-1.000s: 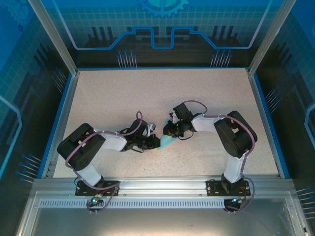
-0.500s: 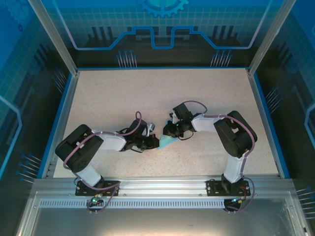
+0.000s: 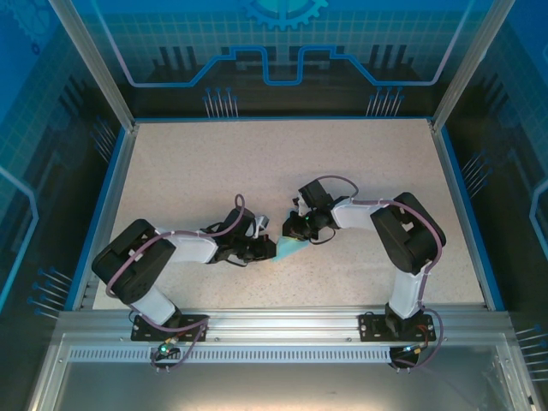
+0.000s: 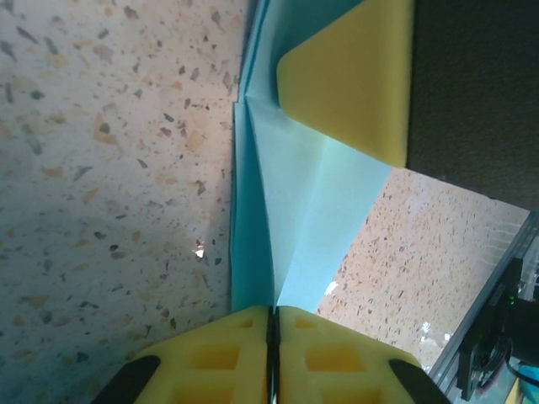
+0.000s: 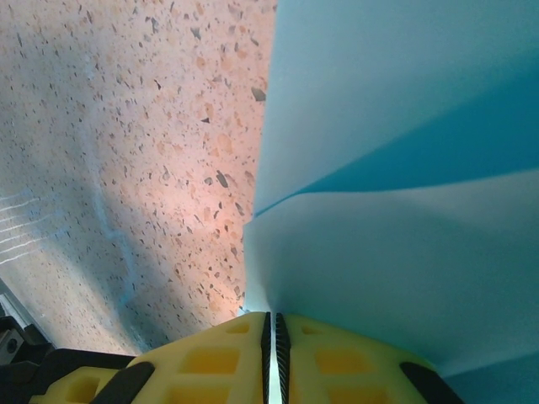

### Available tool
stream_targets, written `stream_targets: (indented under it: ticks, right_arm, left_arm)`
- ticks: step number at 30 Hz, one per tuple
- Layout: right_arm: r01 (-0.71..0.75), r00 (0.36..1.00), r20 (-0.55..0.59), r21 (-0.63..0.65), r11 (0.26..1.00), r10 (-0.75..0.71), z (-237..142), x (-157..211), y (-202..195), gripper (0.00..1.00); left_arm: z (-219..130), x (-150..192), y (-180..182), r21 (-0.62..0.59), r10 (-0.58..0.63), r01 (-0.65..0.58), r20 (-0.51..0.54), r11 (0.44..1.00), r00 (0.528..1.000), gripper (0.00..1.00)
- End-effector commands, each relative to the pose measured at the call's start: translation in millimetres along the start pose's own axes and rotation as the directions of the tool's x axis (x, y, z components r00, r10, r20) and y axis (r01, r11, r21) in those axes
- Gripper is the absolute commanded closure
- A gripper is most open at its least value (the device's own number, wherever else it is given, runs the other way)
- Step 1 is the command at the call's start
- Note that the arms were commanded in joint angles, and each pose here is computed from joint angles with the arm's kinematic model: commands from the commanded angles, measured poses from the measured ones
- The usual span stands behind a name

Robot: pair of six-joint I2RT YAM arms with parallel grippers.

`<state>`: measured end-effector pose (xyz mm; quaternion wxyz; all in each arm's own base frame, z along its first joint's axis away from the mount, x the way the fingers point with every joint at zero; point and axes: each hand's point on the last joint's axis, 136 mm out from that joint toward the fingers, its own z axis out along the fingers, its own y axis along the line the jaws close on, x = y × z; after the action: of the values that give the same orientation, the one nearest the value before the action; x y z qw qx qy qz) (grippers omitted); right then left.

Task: Fold a paper plane with a square sheet of paper (pick it up from the middle)
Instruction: Fourth fold the wing at the center of the table.

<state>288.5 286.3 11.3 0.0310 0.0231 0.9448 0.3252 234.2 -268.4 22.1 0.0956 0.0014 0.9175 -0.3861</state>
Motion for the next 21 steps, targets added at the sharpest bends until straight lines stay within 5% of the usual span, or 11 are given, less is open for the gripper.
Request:
stream_targets:
  ticks: [1,9,21]
  right_arm:
    - [-0.016,1.000,-0.013,0.115,0.993,0.018,7,6,-27,0.86]
    - [-0.003,1.000,-0.019,0.113,0.994,0.006,7,7,-25,0.86]
    - [0.005,1.000,-0.023,0.112,0.994,-0.003,7,7,-23,0.86]
  left_arm:
    - [-9,19,5,-0.008,-0.012,0.011,-0.063,1.000,0.998,0.81]
    - [-20,16,-4,0.007,0.022,-0.022,-0.035,1.000,0.999,0.80]
    - [-10,22,7,-0.013,0.016,-0.017,-0.072,1.000,0.997,0.96]
